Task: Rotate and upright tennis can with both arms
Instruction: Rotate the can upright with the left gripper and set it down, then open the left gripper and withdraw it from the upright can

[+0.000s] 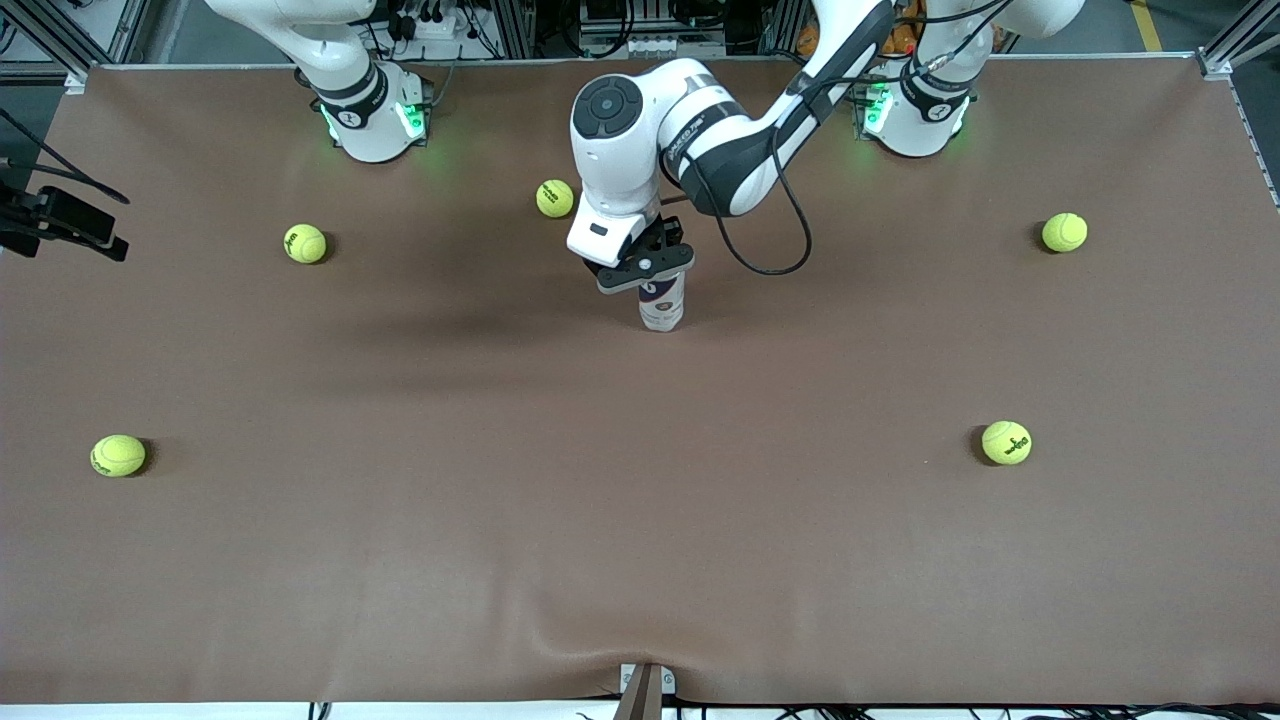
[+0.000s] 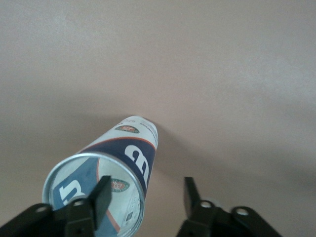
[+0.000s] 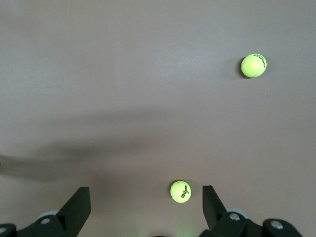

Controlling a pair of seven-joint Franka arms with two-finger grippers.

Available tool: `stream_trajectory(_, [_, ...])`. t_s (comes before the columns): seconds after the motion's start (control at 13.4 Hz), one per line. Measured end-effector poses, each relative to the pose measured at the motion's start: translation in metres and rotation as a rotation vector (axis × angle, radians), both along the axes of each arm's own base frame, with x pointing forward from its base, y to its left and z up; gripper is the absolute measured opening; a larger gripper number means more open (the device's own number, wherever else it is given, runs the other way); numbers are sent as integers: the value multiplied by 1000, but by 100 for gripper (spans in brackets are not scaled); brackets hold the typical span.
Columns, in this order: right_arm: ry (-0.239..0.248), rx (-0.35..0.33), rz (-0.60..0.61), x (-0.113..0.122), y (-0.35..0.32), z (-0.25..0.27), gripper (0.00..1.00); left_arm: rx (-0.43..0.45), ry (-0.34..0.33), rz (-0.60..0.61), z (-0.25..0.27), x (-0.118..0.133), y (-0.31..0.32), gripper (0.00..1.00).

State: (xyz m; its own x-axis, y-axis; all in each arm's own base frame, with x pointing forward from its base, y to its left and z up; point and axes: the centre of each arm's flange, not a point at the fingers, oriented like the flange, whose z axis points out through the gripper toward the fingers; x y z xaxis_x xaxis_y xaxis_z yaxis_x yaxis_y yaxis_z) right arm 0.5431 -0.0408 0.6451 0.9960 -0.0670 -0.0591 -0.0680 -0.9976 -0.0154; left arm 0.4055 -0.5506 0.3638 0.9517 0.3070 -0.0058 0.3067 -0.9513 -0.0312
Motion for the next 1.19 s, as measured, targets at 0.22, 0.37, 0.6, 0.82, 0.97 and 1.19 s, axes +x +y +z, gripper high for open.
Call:
stream_trajectory(0.22, [0,0,0,0,0,0,100,-22,-20,13,17,2,-1,100])
stream_trajectory(0.37, [2,0,0,0,0,-1,100,-39,-40,19,35,4,2,100])
stream_trajectory(0.6, [10,1,0,0,0,-5,100,-41,-59,52,70,18,18,100])
stream_trajectory(0.82, [15,1,3,0,1,-7,100,-43,-73,84,96,47,43,100])
stream_trajectory(0.97, [15,1,3,0,2,-7,100,-49,-77,111,102,74,69,100])
stream_trajectory(1.19, [15,1,3,0,2,-6,100,-71,-71,103,112,119,120,100])
